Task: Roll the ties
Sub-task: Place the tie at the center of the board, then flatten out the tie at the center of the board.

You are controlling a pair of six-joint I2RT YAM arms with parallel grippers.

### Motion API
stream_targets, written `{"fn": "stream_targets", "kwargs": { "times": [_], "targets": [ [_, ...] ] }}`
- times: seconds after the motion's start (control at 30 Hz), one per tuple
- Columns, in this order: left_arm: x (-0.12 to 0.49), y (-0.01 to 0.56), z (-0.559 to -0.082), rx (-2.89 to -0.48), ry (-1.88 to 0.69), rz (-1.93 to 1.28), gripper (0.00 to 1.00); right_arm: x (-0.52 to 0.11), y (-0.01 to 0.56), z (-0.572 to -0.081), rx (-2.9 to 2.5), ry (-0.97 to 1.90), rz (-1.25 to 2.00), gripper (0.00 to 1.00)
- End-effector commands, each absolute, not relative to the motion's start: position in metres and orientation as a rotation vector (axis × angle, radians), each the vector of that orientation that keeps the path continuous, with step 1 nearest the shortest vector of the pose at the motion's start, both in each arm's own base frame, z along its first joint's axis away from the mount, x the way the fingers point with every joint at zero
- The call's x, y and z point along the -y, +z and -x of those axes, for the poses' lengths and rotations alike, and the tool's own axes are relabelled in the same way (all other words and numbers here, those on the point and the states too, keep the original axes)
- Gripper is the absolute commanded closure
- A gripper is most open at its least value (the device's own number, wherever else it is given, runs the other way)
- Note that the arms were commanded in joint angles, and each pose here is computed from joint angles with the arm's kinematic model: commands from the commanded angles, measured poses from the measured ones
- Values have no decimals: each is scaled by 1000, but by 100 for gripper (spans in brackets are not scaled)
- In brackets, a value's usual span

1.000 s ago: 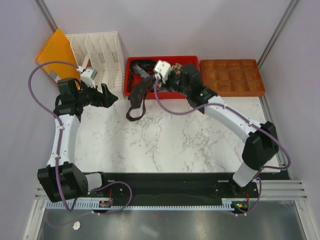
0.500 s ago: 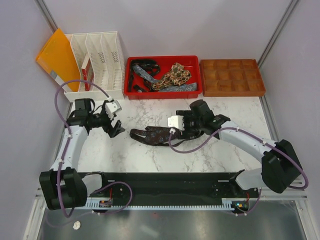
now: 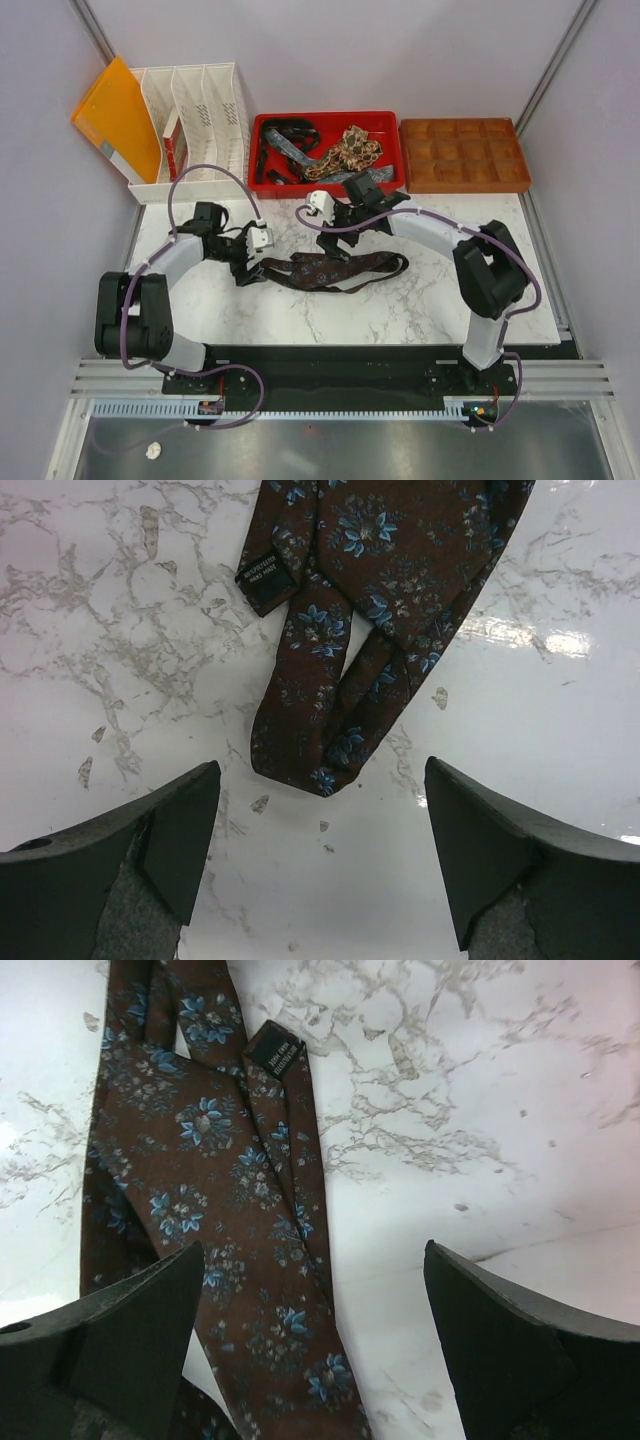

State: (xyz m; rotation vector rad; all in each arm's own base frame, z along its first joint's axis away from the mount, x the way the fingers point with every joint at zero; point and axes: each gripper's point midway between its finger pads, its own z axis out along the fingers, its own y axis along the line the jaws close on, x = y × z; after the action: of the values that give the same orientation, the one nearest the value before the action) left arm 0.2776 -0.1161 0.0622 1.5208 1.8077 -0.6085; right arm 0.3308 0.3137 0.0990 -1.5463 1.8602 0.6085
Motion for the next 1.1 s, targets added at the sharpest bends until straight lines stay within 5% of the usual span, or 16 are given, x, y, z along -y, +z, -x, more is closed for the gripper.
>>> {"fn": "stream_targets", "kwargs": {
  "times": [0.0, 0.63, 1.07],
  "targets": [
    [124, 63, -303, -1633, -503, -1647, 12, -334, 101, -342, -1911, 680, 1482, 3],
    [131, 42, -322, -1602, -394, -1739, 24, -334, 22, -327, -2040, 666, 1609, 17],
    [122, 29, -320, -1666, -342, -1766, 55, -339, 37, -333, -1982, 669, 1633, 83]
  ]
}}
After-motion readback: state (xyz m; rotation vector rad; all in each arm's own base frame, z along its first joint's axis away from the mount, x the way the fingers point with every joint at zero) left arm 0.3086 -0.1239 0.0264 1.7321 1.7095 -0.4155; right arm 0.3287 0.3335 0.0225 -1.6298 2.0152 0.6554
